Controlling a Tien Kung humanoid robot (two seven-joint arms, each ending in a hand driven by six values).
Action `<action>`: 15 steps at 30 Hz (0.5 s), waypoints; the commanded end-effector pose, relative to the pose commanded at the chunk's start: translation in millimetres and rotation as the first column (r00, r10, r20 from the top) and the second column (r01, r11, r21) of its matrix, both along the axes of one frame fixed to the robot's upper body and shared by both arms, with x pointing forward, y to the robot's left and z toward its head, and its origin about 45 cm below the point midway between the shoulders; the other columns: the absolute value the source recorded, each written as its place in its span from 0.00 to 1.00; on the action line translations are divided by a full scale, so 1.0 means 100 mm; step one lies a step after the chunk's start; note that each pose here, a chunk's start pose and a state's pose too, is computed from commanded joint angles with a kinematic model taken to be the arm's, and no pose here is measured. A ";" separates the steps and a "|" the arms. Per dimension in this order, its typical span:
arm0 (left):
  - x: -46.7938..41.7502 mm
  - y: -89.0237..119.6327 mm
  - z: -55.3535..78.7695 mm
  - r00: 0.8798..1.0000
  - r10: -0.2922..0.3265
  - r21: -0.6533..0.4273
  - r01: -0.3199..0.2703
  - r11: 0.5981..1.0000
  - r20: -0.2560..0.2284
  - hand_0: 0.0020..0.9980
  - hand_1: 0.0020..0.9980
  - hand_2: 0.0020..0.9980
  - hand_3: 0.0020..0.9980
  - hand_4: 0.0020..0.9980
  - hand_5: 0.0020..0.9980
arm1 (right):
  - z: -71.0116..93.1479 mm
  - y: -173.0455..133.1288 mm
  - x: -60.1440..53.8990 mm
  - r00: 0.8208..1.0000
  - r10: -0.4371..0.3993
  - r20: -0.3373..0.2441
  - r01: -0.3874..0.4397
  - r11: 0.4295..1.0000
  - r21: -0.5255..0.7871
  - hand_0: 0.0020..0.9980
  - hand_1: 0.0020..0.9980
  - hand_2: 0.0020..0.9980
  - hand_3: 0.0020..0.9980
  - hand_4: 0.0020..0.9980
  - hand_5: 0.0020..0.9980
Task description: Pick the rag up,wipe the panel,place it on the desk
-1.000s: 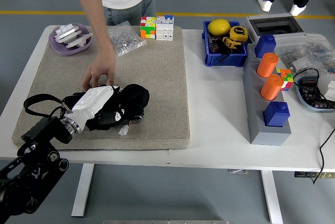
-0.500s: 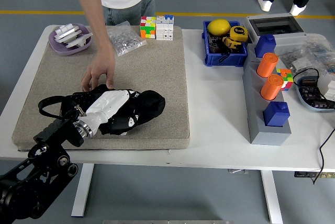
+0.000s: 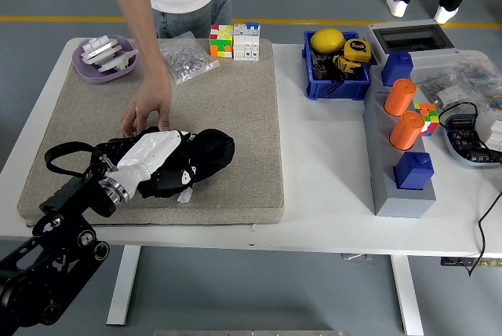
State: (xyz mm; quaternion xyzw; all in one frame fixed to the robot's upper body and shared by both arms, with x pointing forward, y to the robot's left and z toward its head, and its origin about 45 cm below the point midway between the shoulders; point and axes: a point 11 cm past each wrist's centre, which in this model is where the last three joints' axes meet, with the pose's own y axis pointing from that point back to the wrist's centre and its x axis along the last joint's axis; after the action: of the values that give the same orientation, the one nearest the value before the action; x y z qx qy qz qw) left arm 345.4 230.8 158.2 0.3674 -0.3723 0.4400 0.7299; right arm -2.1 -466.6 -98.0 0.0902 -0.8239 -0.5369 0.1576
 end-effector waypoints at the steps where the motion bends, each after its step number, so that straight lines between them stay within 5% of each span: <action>1: 0.005 0.03 0.00 1.000 0.008 0.002 -0.008 1.000 0.000 0.30 0.29 0.50 0.44 0.17 0.00 | 0.00 0.00 0.00 1.000 0.001 0.000 -0.001 1.000 0.000 0.76 0.66 0.67 0.61 1.00 0.46; 15: 0.003 0.56 -0.02 0.992 0.123 0.037 -0.124 0.992 0.006 0.30 0.29 0.50 0.45 0.18 0.00 | 0.00 0.00 -0.01 1.000 0.000 -0.001 0.000 1.000 0.001 0.76 0.66 0.67 0.61 1.00 0.46</action>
State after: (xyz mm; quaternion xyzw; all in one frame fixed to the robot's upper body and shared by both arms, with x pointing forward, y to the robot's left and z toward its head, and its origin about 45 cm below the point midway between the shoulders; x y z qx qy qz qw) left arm 345.6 286.6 155.9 0.4024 -0.3582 0.4781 0.6937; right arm -3.2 -466.5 -98.1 0.0900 -0.8235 -0.5374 0.1578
